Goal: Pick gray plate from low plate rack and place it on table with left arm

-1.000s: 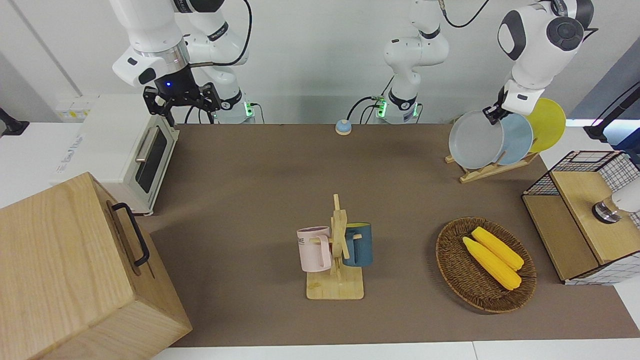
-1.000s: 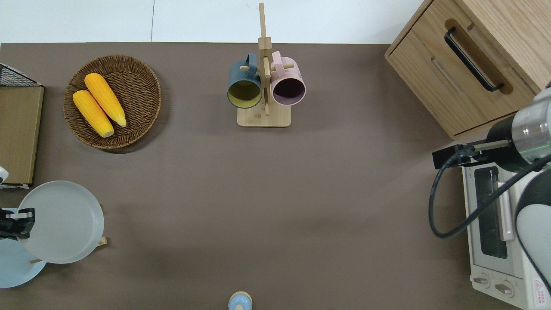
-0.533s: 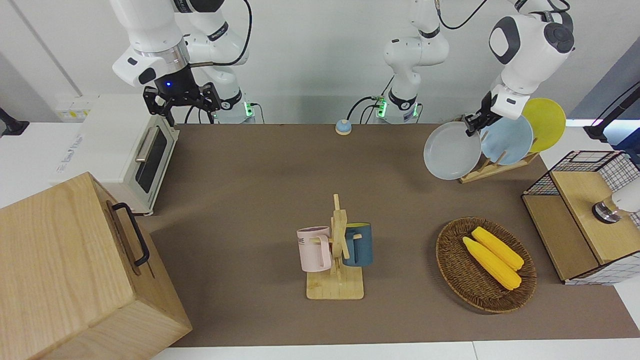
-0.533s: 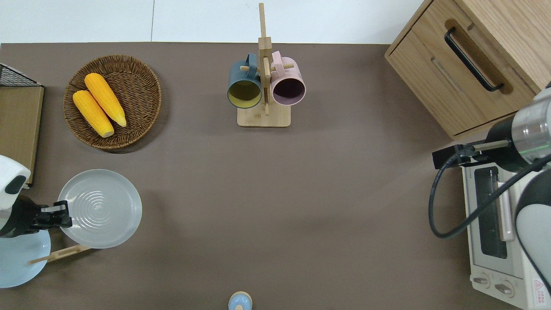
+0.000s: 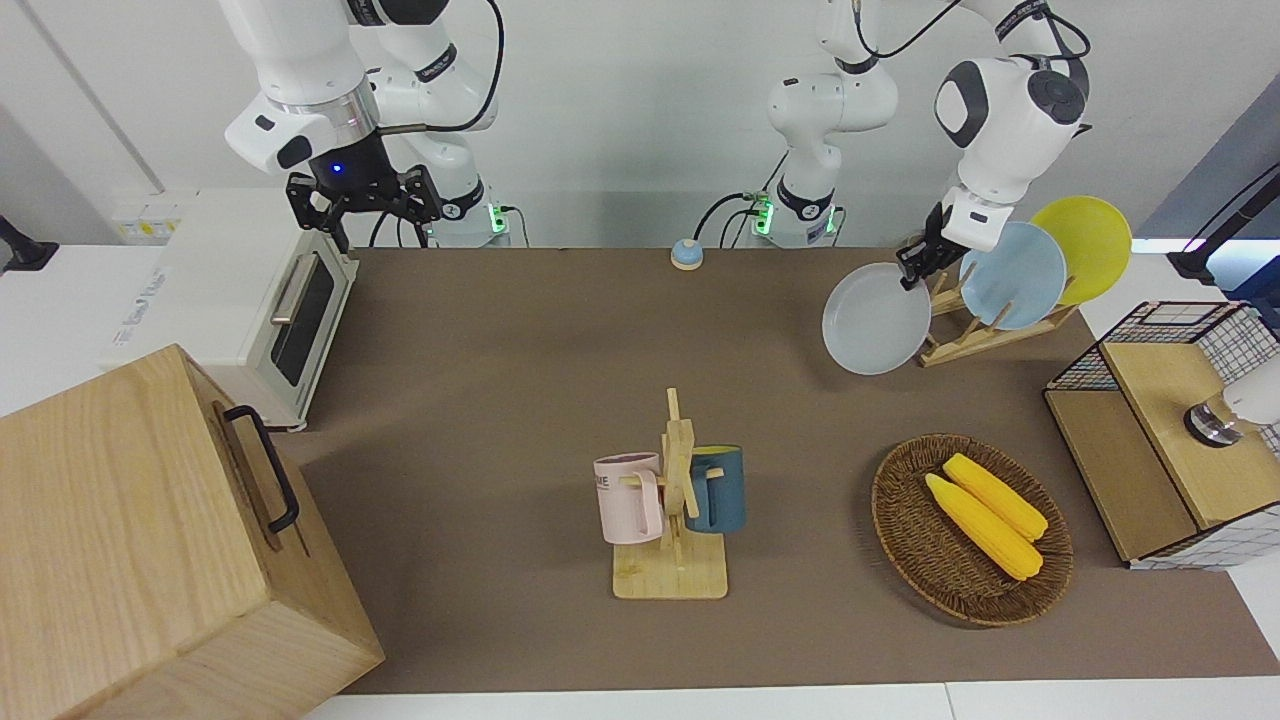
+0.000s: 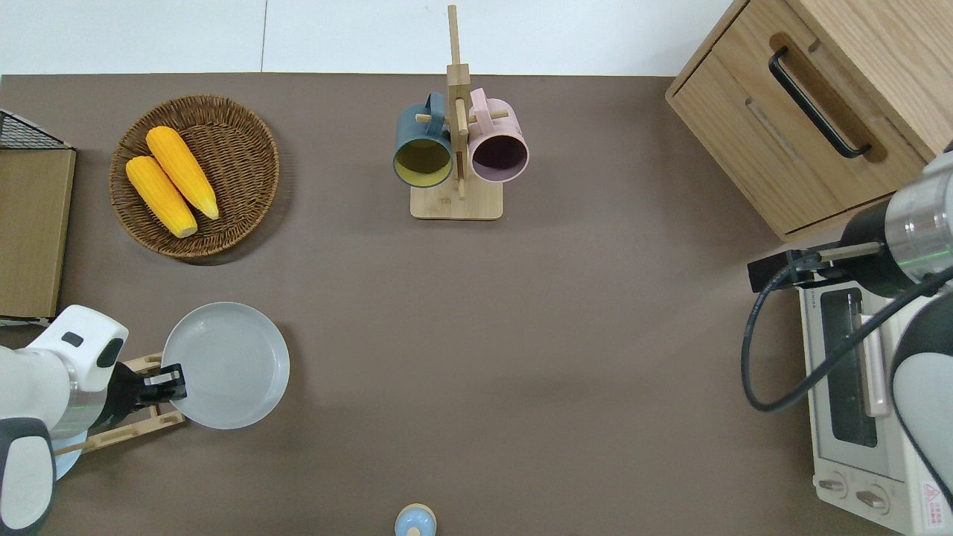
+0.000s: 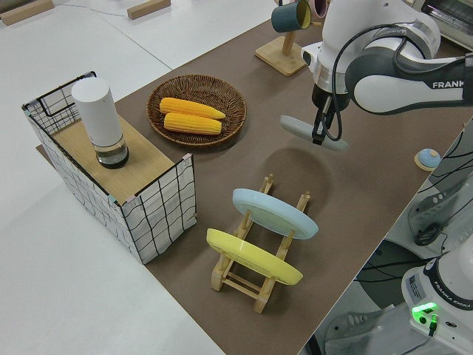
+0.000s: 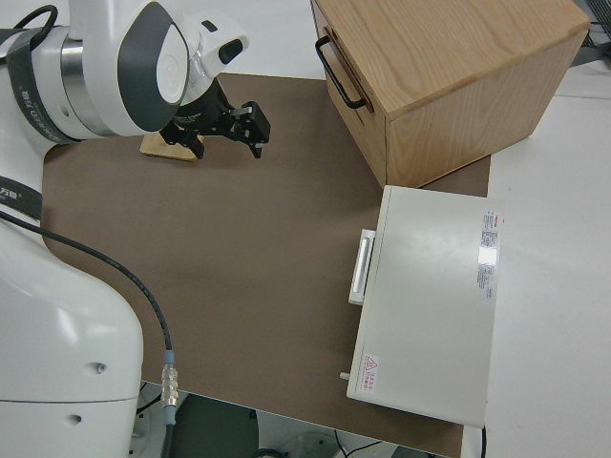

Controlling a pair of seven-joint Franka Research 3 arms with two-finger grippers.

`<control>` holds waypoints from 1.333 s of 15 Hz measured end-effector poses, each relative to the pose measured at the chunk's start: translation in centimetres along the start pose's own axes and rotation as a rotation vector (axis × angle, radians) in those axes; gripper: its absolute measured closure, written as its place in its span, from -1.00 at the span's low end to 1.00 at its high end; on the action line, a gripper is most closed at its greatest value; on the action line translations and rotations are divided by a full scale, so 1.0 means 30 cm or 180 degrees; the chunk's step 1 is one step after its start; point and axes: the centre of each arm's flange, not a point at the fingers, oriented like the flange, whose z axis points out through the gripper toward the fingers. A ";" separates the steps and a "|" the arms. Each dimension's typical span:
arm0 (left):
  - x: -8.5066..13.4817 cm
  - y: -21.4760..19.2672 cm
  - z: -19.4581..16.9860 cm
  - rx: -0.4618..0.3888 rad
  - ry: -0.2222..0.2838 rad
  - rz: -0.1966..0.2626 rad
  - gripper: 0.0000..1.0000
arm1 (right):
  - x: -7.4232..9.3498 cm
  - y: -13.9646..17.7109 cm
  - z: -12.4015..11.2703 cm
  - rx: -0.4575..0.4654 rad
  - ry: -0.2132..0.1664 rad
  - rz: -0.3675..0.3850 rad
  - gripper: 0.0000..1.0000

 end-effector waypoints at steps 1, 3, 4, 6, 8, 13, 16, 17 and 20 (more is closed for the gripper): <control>-0.016 -0.004 0.028 -0.0004 -0.0002 -0.0005 0.83 | 0.000 0.000 0.000 0.0000 0.0000 0.0000 -0.97; -0.046 -0.011 0.082 0.0002 -0.0042 -0.0010 0.83 | 0.000 0.000 0.000 0.0000 0.0000 0.0000 -0.97; -0.056 -0.012 0.102 0.0008 -0.0056 -0.0007 0.83 | 0.000 0.000 0.000 0.0000 0.0000 0.0000 -0.97; -0.071 -0.012 0.128 0.0011 -0.0056 -0.0004 0.83 | 0.000 0.000 0.000 0.0000 0.0000 0.0000 -0.97; -0.075 -0.013 0.130 0.0005 -0.0053 -0.0009 0.83 | 0.000 0.000 0.000 0.0000 0.0000 0.0000 -0.97; -0.089 -0.011 0.153 0.0022 -0.0098 -0.0007 0.09 | 0.000 0.000 0.000 0.0000 0.0000 0.0000 -0.97; -0.090 -0.011 0.155 0.0024 -0.0101 -0.0009 -0.55 | 0.000 0.000 0.000 0.0000 0.0000 0.0000 -0.97; -0.090 -0.011 0.155 0.0024 -0.0101 -0.0011 -0.76 | 0.000 0.000 0.000 0.0000 0.0000 0.0000 -0.97; -0.082 -0.008 0.137 0.0017 -0.0064 -0.0006 -0.92 | 0.000 0.000 0.000 0.0000 0.0000 0.0000 -0.97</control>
